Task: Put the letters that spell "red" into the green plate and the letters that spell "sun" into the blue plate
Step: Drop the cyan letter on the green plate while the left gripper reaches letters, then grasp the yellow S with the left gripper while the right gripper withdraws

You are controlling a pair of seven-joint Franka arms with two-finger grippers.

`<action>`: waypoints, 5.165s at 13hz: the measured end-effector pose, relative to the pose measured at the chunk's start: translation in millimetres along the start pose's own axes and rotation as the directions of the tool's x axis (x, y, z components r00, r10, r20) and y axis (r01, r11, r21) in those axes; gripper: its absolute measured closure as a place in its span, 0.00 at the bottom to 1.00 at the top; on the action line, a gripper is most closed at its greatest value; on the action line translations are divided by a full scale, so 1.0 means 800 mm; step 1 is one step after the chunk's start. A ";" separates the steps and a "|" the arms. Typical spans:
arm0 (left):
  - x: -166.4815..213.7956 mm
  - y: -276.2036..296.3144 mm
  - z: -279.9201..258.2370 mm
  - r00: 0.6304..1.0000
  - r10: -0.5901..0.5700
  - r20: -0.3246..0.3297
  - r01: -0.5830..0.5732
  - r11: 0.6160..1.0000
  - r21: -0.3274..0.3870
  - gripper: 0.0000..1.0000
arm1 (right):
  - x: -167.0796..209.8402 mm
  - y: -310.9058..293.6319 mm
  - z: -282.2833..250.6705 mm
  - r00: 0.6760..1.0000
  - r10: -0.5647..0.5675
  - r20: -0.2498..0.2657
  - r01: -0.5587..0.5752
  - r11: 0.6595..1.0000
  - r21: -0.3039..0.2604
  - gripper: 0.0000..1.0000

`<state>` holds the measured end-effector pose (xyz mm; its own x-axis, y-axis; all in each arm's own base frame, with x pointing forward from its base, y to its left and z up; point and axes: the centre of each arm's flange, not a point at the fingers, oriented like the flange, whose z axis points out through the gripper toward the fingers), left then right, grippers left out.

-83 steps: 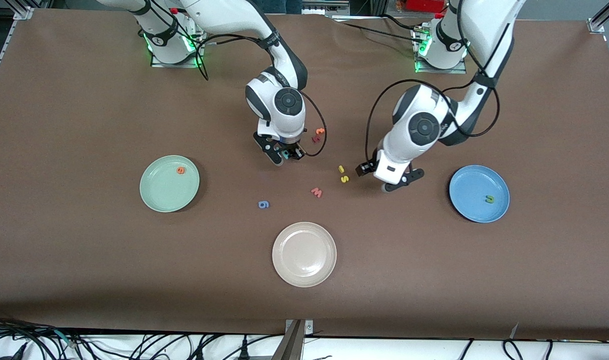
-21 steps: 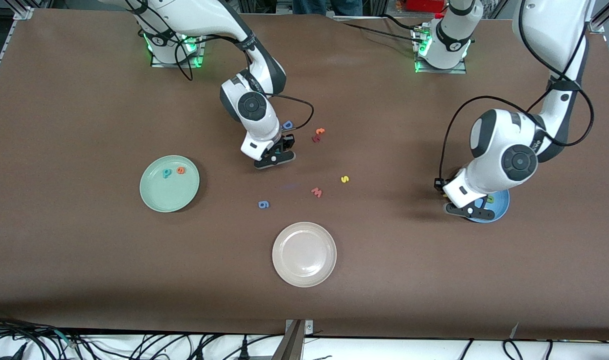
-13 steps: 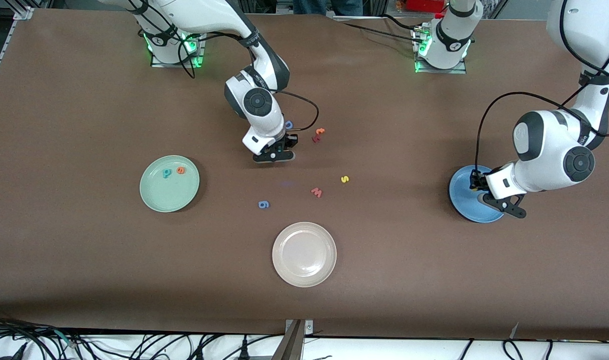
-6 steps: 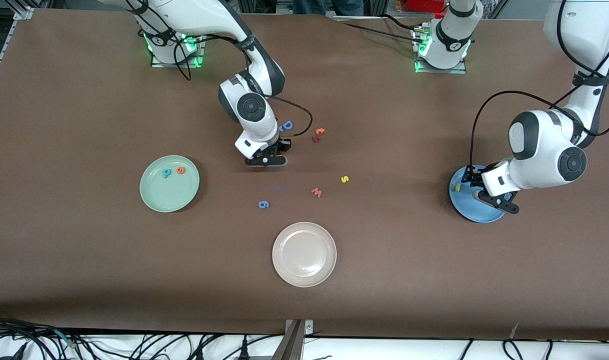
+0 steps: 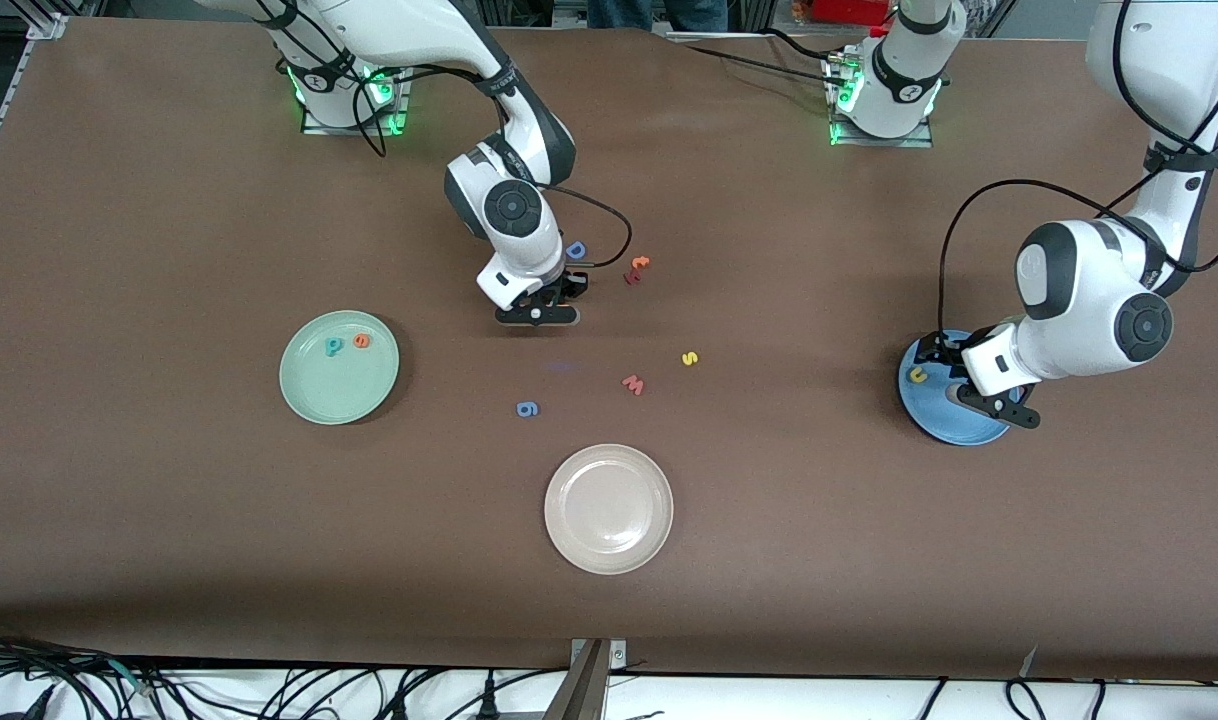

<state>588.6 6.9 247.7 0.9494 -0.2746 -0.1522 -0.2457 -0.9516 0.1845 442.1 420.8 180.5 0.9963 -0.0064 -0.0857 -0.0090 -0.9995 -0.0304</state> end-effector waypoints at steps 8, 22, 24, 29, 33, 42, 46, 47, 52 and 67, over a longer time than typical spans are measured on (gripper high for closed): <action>0.041 0.203 0.012 0.941 -0.339 -0.009 0.339 0.940 0.043 0.29 | 0.014 0.012 -0.005 0.999 0.029 -0.014 -0.030 1.000 -0.004 0.91; 0.077 0.392 0.039 0.949 0.303 -0.087 -0.275 0.930 0.245 0.14 | 0.159 0.302 -0.141 0.965 -0.240 0.110 0.253 0.959 -0.125 0.91; 0.078 0.396 0.053 0.897 0.438 -0.053 -0.413 0.875 0.252 0.09 | 0.175 0.351 -0.124 0.956 -0.272 0.113 0.286 0.950 -0.125 0.91; 0.077 0.428 0.088 0.712 0.702 0.007 -0.679 0.687 0.259 0.01 | 0.190 0.398 -0.083 0.956 -0.271 0.115 0.284 0.952 -0.116 0.91; 0.072 0.454 0.137 0.569 0.820 0.056 -0.805 0.542 0.241 0.02 | 0.192 0.392 -0.071 0.954 -0.281 0.103 0.293 0.948 -0.124 0.85; 0.076 0.470 0.181 0.517 0.855 0.045 -0.835 0.491 0.249 0.05 | 0.206 0.369 -0.136 0.941 -0.277 0.193 0.294 0.954 -0.065 0.00; 0.081 0.456 0.182 0.527 0.848 0.052 -0.827 0.498 0.260 0.07 | 0.210 0.358 -0.221 0.949 -0.215 0.231 0.230 0.972 -0.040 0.00; 0.083 0.450 0.181 0.530 0.846 0.055 -0.825 0.500 0.264 0.06 | 0.208 0.362 -0.242 0.952 -0.194 0.238 0.208 0.977 -0.036 0.00; 0.084 0.449 0.180 0.528 0.848 0.058 -0.826 0.496 0.268 0.09 | 0.192 0.408 -0.398 0.975 -0.130 0.178 0.138 0.990 -0.029 0.00; 0.094 0.439 0.168 0.534 0.844 0.047 -0.813 0.497 0.303 0.71 | 0.105 0.561 -0.557 0.999 -0.024 -0.034 0.023 0.999 -0.029 0.00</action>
<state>547.2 -366.4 170.5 0.2900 -0.9566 0.0291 -0.9534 -0.2914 -0.0784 559.6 -42.0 603.3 0.9986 0.0166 -0.0511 0.0165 -0.9999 -0.0035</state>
